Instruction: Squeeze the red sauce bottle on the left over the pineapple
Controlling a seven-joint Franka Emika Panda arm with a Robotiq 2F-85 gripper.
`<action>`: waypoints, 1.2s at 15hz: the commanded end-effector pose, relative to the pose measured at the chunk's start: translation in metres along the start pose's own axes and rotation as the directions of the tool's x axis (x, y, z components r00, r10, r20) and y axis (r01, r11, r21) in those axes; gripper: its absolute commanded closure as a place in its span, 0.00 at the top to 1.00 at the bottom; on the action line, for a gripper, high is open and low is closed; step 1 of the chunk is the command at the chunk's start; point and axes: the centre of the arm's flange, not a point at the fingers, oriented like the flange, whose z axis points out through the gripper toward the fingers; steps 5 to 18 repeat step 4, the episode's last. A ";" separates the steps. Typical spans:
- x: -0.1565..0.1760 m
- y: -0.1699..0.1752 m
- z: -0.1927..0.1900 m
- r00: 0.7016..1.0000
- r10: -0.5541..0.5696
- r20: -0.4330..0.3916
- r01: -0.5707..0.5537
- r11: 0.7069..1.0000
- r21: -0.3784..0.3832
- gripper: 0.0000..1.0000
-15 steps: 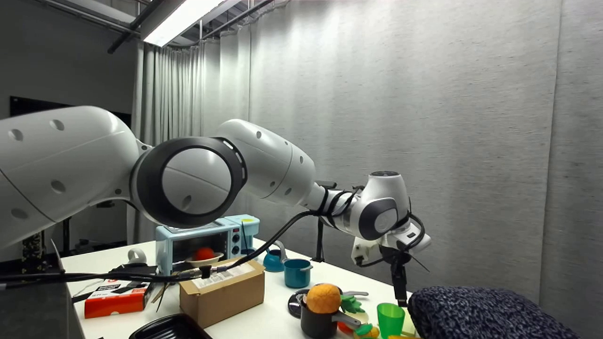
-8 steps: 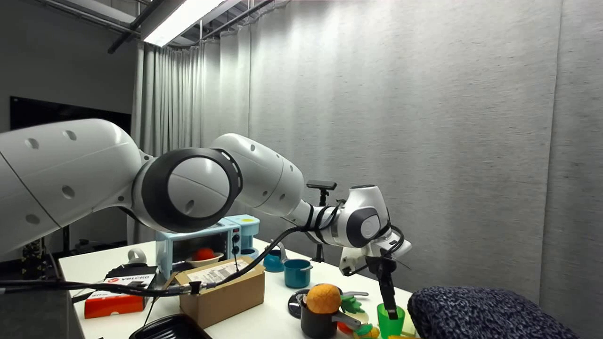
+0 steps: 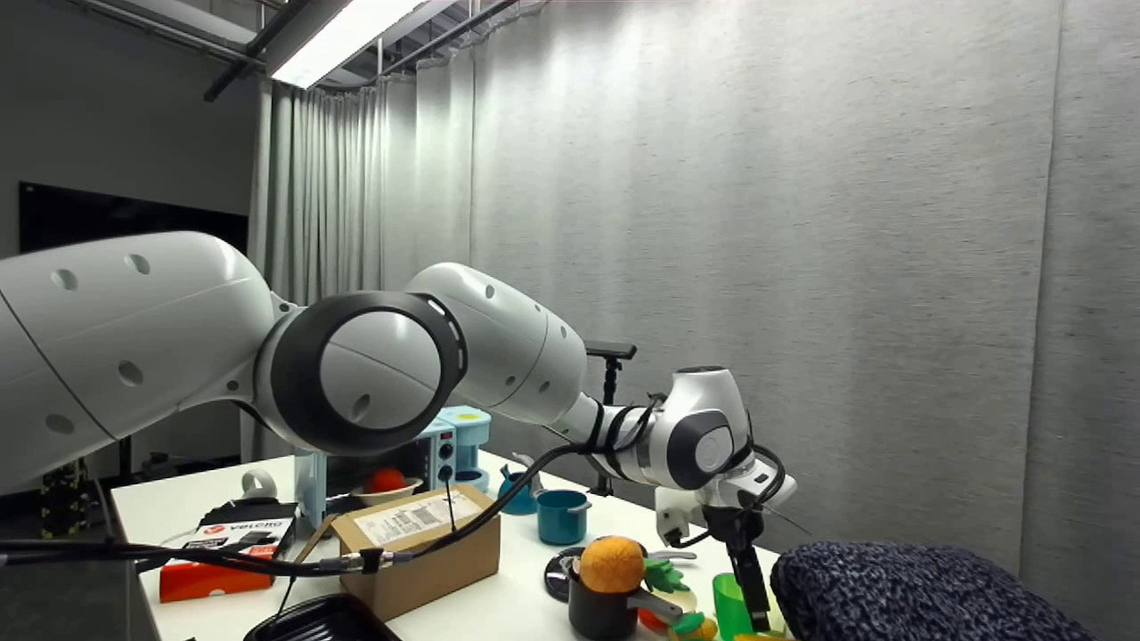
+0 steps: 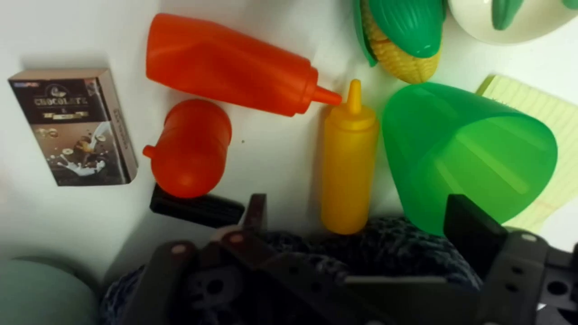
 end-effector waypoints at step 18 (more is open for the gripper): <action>-0.001 -0.001 0.007 0.997 0.074 0.030 -0.075 0.995 0.061 1.00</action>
